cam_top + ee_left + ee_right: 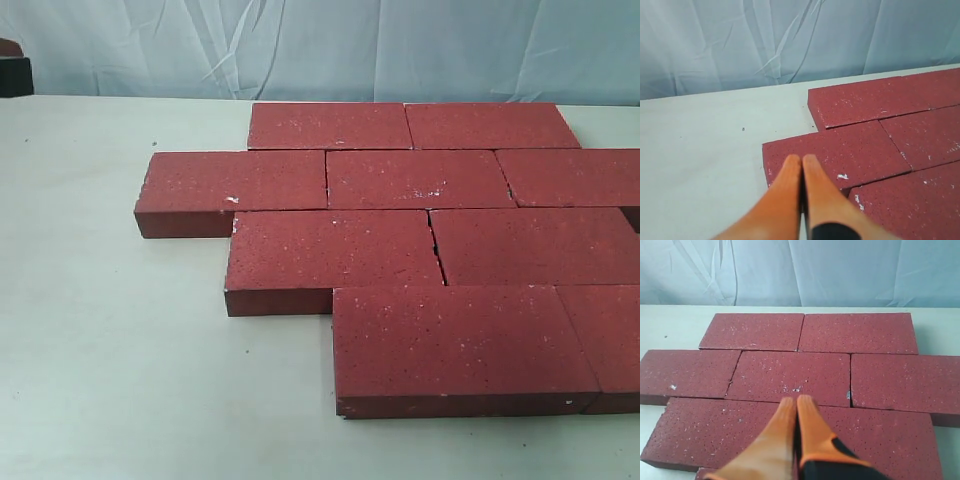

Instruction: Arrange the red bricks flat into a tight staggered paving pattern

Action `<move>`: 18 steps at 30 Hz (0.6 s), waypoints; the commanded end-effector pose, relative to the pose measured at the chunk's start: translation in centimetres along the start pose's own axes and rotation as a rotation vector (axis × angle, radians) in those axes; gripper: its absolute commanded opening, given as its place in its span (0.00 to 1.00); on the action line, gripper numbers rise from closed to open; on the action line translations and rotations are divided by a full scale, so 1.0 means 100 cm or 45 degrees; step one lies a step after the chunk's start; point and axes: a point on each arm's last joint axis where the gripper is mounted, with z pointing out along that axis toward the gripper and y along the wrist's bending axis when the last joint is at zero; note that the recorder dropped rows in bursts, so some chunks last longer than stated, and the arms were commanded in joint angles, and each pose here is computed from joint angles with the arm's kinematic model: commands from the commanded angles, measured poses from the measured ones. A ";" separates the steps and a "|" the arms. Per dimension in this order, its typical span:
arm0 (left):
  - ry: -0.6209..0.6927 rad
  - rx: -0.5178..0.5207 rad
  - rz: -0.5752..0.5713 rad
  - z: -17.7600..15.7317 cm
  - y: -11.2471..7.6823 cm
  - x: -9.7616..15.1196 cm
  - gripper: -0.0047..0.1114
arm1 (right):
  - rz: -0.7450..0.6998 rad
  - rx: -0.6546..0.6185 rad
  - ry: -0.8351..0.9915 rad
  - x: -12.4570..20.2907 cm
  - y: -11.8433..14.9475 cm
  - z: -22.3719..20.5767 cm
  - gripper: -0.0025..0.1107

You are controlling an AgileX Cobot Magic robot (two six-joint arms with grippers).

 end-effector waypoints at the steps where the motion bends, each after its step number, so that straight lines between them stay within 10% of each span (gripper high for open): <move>1: -0.060 -0.030 -0.054 -0.002 0.003 0.021 0.04 | -0.045 0.018 -0.054 0.003 0.001 -0.021 0.02; 18: -0.300 -0.100 -0.079 -0.024 0.008 0.058 0.04 | -0.107 0.032 -0.266 0.075 0.001 -0.079 0.02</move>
